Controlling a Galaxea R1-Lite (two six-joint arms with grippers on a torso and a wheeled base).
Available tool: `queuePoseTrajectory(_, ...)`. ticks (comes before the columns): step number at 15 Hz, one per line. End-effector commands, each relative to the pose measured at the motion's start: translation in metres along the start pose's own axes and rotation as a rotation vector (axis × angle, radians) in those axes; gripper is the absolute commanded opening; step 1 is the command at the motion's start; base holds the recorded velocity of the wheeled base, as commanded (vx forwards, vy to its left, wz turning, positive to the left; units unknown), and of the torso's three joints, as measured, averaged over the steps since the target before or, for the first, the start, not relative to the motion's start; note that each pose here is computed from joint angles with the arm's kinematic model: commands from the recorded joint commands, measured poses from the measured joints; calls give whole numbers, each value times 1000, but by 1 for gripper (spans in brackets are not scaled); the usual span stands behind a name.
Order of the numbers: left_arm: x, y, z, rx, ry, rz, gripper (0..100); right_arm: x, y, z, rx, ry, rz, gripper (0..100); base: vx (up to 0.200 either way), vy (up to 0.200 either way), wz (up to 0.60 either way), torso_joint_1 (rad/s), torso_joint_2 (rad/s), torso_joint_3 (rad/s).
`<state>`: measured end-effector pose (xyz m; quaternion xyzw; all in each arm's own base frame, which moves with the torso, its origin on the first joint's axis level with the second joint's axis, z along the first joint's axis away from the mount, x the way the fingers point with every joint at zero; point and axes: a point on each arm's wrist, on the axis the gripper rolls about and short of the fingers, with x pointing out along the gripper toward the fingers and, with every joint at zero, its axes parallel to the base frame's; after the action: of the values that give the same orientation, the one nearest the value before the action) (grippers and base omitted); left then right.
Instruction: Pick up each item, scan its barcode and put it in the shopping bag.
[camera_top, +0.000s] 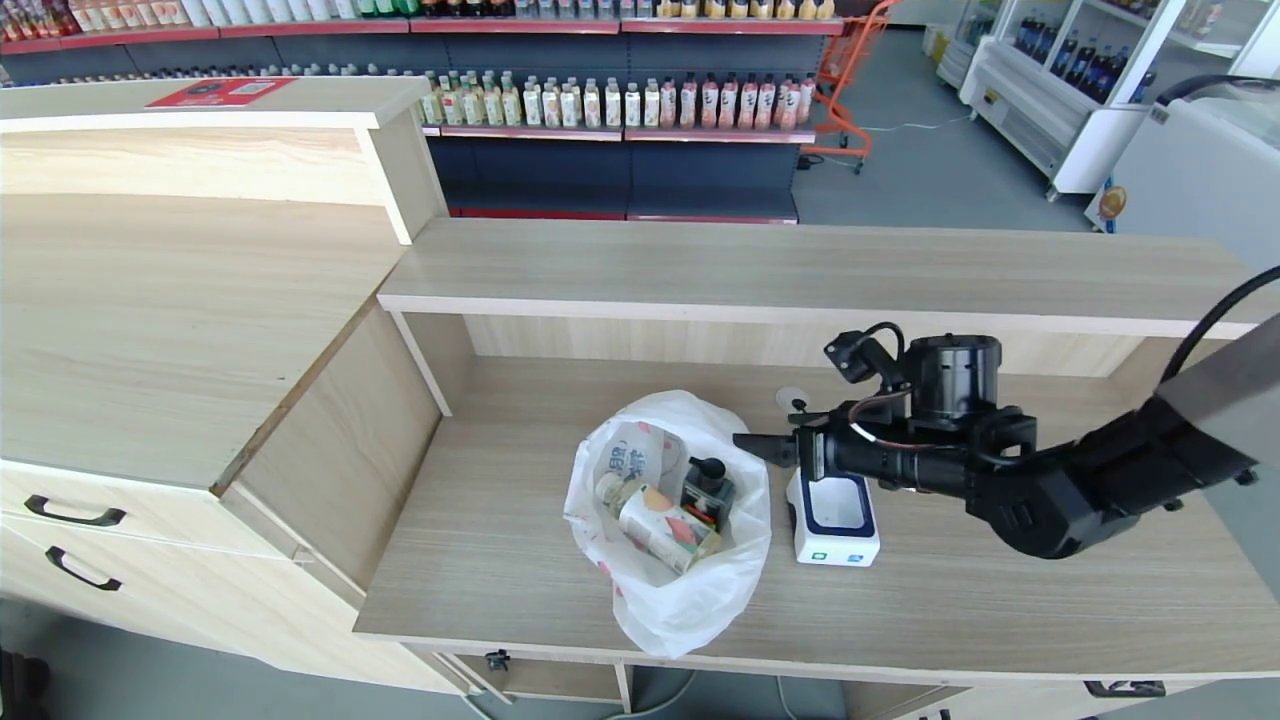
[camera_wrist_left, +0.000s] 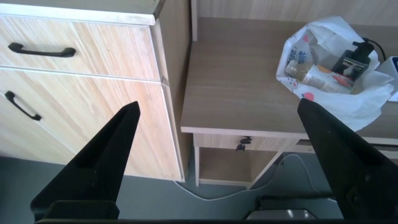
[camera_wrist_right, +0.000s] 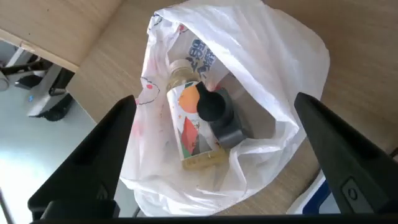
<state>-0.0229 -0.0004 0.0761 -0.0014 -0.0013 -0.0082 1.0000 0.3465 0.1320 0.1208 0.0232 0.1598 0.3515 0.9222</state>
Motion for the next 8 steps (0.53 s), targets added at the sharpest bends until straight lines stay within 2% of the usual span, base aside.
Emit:
queuePoseTrajectory(1,0,0,0,0,-1,0,100,-109,8,21,36,-96,-155,100,0,0,0,0,0,0)
queuePoseTrajectory(2,0,0,0,0,-1,0,100,-144,10,12,46,-104,-255,100,0,0,0,0,0,0)
queuePoseTrajectory(3,0,0,0,0,-1,0,100,-153,11,8,49,-104,-277,100,0,0,0,0,0,0)
queuePoseTrajectory(4,0,0,0,0,-1,0,100,-218,32,-31,98,-92,-463,100,0,0,0,0,0,0)
queuePoseTrajectory(6,0,0,0,0,-1,0,100,-267,70,-83,104,-122,-588,100,0,0,0,0,0,0)
queuePoseTrajectory(7,0,0,0,0,-1,0,100,-287,86,-95,76,-196,-647,100,0,0,0,0,0,0)
queuePoseTrajectory(8,0,0,0,0,-1,0,100,-301,98,-112,71,-185,-696,100,0,0,0,0,0,0)
